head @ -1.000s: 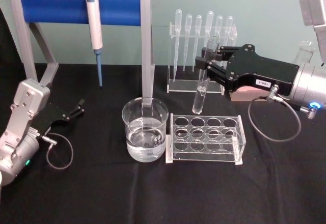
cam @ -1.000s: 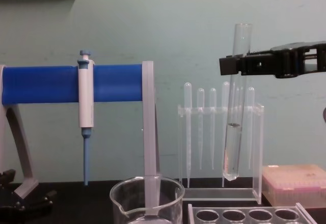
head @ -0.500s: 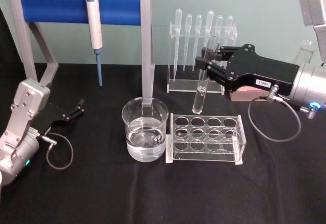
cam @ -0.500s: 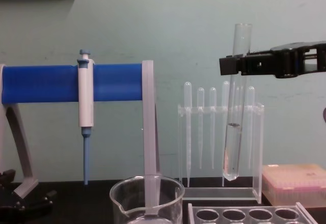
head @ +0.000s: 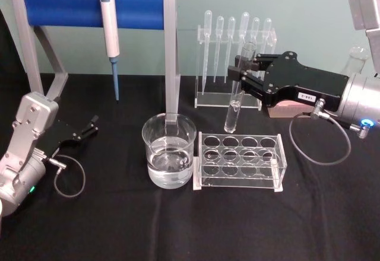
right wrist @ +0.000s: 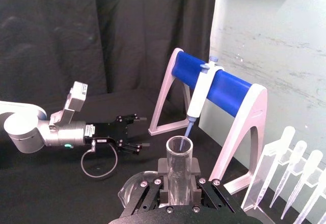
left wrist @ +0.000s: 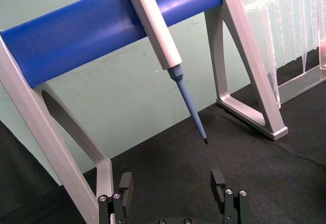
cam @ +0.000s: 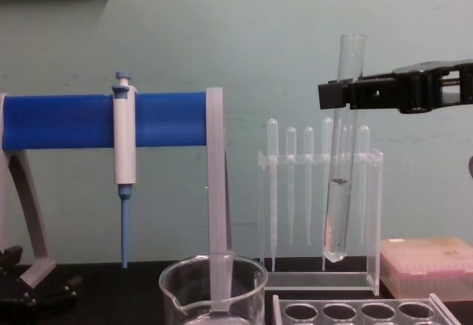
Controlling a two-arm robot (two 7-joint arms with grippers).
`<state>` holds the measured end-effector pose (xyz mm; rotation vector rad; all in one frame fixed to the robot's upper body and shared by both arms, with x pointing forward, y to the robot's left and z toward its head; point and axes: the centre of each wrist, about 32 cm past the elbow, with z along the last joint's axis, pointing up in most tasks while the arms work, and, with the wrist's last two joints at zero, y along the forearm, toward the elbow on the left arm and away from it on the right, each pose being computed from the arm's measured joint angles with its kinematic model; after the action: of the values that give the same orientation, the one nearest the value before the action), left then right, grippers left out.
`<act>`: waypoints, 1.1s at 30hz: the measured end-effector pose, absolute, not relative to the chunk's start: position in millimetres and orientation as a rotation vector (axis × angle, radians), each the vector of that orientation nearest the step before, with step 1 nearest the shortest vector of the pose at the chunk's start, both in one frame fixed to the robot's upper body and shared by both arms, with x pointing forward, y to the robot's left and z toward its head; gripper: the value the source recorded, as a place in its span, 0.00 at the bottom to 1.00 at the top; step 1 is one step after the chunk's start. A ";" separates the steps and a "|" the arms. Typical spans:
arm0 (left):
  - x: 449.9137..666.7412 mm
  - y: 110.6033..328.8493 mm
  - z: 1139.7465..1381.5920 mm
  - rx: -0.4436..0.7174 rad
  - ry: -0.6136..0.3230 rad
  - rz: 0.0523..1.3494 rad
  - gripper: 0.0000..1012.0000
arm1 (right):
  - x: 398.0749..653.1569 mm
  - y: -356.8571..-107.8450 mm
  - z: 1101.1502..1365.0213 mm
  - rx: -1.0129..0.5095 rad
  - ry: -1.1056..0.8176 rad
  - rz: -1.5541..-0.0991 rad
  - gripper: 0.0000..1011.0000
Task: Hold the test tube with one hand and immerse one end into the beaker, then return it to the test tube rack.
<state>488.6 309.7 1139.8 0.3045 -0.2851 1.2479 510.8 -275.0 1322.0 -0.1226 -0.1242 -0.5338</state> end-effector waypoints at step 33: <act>488.6 309.7 1139.8 0.304 -0.285 1.248 0.99 | 510.8 -275.0 1322.0 -0.123 -0.124 -0.534 0.22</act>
<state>488.6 309.7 1139.8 0.3044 -0.2851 1.2479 510.8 -275.0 1322.0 -0.1226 -0.1242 -0.5339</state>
